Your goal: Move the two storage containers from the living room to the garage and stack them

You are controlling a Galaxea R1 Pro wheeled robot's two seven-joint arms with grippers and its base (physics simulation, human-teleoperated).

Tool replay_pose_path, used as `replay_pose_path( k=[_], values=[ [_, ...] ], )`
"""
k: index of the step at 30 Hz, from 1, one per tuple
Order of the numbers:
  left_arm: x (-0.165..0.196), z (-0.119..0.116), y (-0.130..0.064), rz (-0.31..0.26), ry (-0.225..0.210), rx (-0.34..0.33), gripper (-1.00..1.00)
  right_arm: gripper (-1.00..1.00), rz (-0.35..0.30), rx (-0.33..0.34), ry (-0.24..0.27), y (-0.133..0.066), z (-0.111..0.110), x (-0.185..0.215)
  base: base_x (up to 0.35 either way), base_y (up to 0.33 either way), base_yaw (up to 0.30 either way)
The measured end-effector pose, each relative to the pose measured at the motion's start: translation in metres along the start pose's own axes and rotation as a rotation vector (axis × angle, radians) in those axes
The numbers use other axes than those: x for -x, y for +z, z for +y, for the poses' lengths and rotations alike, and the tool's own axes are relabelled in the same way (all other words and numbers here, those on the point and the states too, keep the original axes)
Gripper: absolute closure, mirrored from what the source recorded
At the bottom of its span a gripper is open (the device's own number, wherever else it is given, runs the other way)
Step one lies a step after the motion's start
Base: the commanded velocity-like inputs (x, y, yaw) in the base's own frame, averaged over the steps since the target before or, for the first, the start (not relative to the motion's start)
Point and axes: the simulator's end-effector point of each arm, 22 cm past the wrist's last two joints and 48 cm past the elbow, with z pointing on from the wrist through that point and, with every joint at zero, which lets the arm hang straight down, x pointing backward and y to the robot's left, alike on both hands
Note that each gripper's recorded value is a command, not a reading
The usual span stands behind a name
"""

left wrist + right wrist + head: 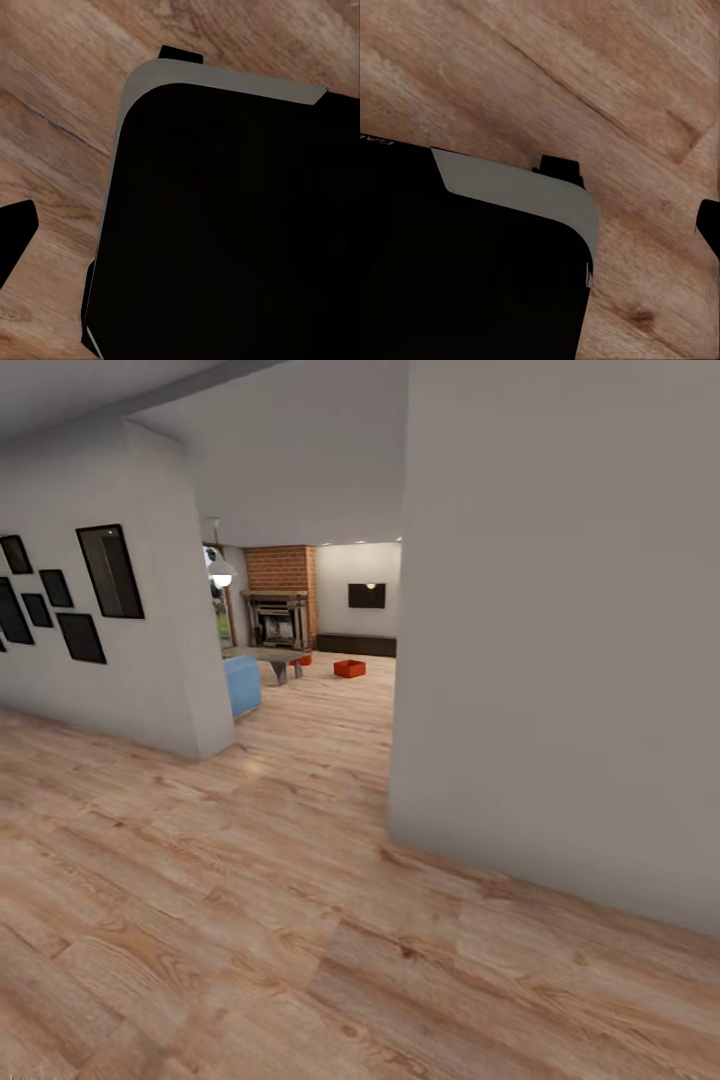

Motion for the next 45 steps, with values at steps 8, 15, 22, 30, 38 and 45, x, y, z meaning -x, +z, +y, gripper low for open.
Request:
replay_pose_path(
  k=[8,15,22,30,38,45],
  values=[
    [0.0003,-0.0001,0.0,-0.001,0.0,0.0,-1.0,-1.0,0.0,0.0,-0.002,0.0,-0.0004,-0.0001,0.323,0.0,0.3],
    [0.0003,-0.0001,0.0,-0.001,0.0,0.0,-1.0,-1.0,0.0,0.0,-0.002,0.0,-0.0004,-0.0001,0.323,0.0,0.3],
    [0.0004,-0.0001,0.0,-0.001,0.001,0.0,-1.0,-1.0,0.001,-0.001,0.001,-0.0001,-0.0009,-0.0005,0.323,0.0,0.252],
    [0.0004,-0.0001,0.0,-0.001,0.001,0.0,-1.0,-1.0,0.003,-0.007,0.0,-0.0003,-0.0054,-0.0014,0.323,0.0,0.032],
    [0.0005,0.0004,0.0,-0.001,0.0,0.001,-1.0,-1.0,0.003,-0.005,-0.008,-0.0003,-0.0045,-0.0013,0.323,0.0,0.001],
    [0.0006,0.001,0.0,-0.001,0.0,0.001,-1.0,-1.0,0.004,-0.001,-0.005,0.0,-0.0004,-0.0009,0.323,0.0,0.0]
  ],
)
